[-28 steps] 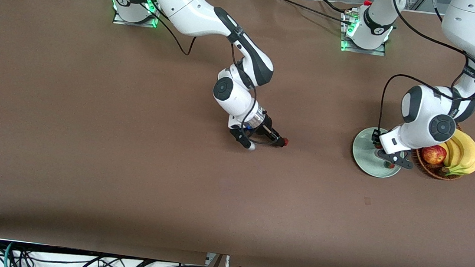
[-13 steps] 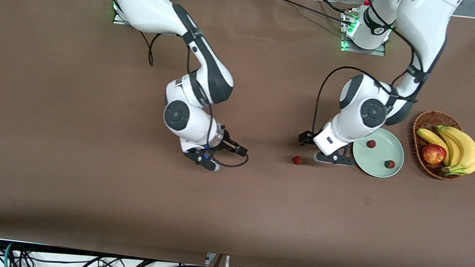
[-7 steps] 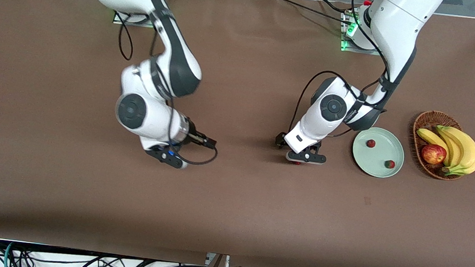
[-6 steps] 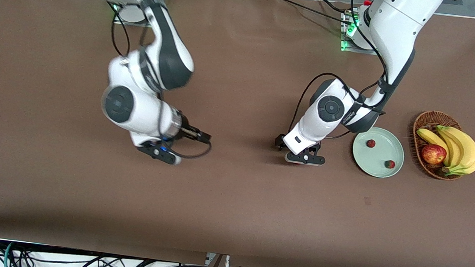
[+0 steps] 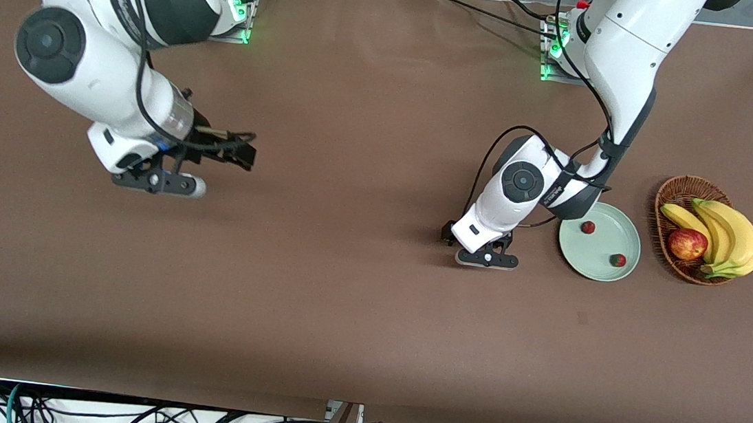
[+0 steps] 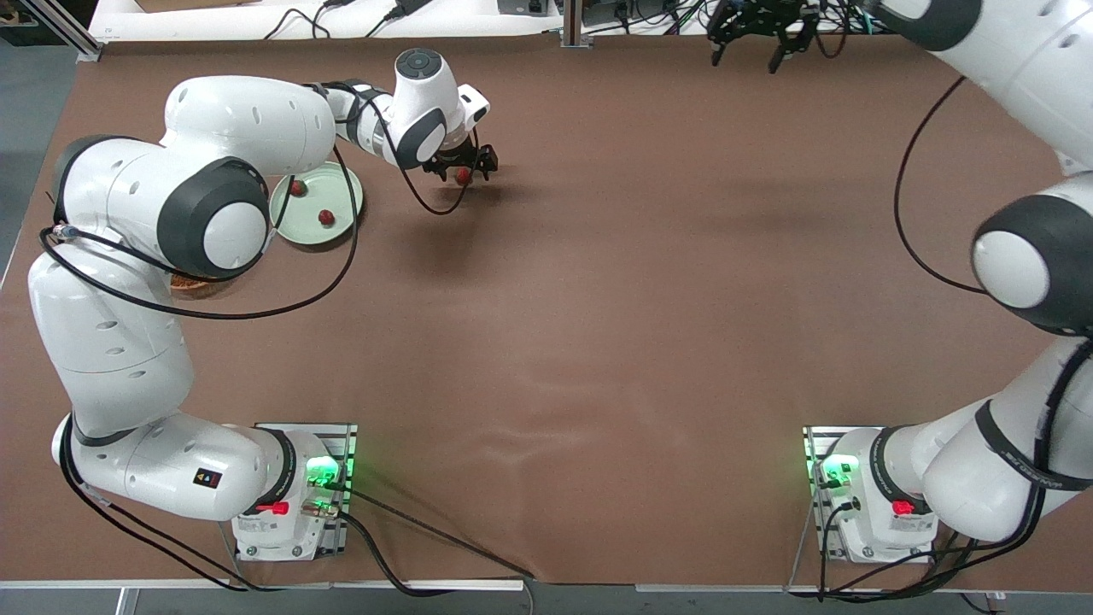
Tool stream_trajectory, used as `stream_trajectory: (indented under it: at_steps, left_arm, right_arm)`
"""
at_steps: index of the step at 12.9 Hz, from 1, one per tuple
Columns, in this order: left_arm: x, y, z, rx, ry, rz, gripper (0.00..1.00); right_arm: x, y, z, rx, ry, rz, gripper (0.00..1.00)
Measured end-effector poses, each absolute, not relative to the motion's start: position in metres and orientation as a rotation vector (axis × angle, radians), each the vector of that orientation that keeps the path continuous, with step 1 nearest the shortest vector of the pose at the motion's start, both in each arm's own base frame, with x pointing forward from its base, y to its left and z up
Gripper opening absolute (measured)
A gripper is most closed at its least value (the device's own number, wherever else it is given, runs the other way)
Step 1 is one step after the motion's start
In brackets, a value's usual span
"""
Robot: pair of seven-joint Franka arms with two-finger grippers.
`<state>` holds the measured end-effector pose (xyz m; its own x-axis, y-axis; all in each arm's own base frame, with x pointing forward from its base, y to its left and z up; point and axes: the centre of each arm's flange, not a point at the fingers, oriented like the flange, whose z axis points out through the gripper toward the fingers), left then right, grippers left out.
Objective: Collect all strawberries into plate
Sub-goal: 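Grasp the third strawberry with the left gripper while the right gripper withdraws, then carry the third strawberry to the plate and open the left gripper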
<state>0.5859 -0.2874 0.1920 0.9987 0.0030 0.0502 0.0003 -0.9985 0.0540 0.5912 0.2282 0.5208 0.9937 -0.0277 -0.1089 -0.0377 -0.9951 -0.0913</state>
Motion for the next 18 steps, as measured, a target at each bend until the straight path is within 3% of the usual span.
stream_trajectory:
  at_steps: [8,11,12,18]
  left_arm:
    - [0.587,-0.285,0.182,3.107,0.014,0.109,0.75]
    - [0.588,-0.283,0.180,3.106,0.036,0.112,0.41]
    - [0.588,-0.284,0.181,3.103,0.043,0.118,0.37]
    - [0.608,-0.263,0.199,3.095,0.096,0.179,0.37]
  right_arm:
    - [0.589,0.121,0.546,-3.057,-0.240,0.121,1.00]
    - [0.571,0.096,0.577,-3.102,-0.253,0.125,1.00]
    - [0.563,0.098,0.588,-3.114,-0.274,0.113,1.00]
    - [0.552,0.104,0.593,-3.122,-0.305,0.124,1.00]
